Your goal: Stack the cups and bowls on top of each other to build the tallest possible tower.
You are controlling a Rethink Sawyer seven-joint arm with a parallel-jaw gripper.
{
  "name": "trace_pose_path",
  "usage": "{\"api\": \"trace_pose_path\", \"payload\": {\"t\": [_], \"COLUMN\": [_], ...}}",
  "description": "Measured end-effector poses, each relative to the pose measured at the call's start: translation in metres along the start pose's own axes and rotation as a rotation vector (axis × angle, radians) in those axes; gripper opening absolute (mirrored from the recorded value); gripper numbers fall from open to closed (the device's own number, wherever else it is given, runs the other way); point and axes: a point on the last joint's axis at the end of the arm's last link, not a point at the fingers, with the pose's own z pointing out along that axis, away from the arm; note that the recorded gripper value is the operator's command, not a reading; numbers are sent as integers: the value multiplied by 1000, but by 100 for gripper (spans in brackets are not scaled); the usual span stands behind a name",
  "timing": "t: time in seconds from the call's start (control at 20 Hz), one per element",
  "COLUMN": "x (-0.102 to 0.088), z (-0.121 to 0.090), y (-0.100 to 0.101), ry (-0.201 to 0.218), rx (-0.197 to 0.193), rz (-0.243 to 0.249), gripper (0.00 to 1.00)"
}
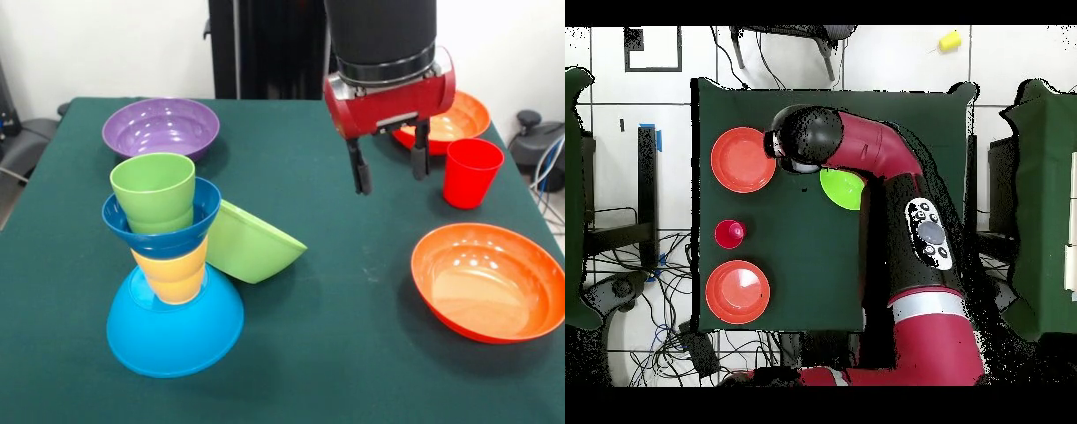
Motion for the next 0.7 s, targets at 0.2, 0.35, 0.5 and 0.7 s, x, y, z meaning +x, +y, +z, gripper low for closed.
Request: {"api": "trace_pose_path", "payload": {"t": [0.2, 0.35, 0.5, 0.7], "x": [14, 30, 42, 60], "z": [12, 18, 21, 29], "y": [12, 26, 40, 70], "ry": [38, 70, 83, 45], "rx": [-13, -16, 3, 104], "rz": [29, 40, 44, 46], "gripper": [100, 100, 100, 100]}}
